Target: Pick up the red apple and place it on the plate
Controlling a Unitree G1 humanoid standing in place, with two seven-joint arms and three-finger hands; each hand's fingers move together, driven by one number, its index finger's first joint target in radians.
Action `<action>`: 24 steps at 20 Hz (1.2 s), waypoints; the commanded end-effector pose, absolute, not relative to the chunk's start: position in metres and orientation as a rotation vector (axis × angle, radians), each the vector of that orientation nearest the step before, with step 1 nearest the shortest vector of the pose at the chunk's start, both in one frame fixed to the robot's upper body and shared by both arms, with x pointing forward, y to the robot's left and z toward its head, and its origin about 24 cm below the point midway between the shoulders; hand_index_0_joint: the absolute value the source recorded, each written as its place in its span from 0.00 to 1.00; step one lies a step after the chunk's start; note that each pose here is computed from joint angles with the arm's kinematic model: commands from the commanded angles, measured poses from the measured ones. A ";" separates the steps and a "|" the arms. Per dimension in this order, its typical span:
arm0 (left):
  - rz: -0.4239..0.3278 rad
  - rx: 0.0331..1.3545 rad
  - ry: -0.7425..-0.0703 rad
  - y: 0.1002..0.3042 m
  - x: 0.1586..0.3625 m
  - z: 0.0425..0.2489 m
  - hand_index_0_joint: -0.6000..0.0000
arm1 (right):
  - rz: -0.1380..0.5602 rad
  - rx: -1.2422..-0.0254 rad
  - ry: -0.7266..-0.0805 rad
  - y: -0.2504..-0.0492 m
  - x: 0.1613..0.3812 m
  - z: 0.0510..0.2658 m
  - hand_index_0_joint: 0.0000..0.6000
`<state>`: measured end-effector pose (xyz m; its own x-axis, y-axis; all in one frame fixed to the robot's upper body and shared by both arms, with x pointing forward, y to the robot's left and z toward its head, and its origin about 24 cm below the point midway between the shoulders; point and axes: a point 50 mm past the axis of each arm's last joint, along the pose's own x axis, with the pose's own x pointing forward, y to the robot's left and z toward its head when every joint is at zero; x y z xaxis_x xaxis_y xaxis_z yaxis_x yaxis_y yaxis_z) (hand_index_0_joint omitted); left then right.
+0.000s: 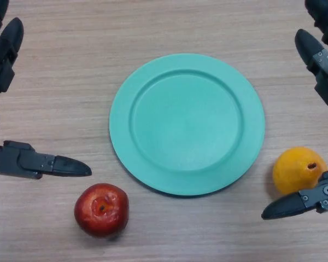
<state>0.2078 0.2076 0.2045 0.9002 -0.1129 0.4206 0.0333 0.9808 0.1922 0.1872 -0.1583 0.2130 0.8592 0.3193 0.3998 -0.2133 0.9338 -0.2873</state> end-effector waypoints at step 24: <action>0.107 0.357 -0.530 0.201 0.166 0.090 1.00 | 0.288 -0.225 -0.609 -0.150 0.178 0.233 0.00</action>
<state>0.1740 0.1958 0.0624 0.9475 0.0280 0.3187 -0.1246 0.9497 0.2872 0.1910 -0.1481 0.2111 0.8618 0.3356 0.3803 -0.2447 0.9319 -0.2677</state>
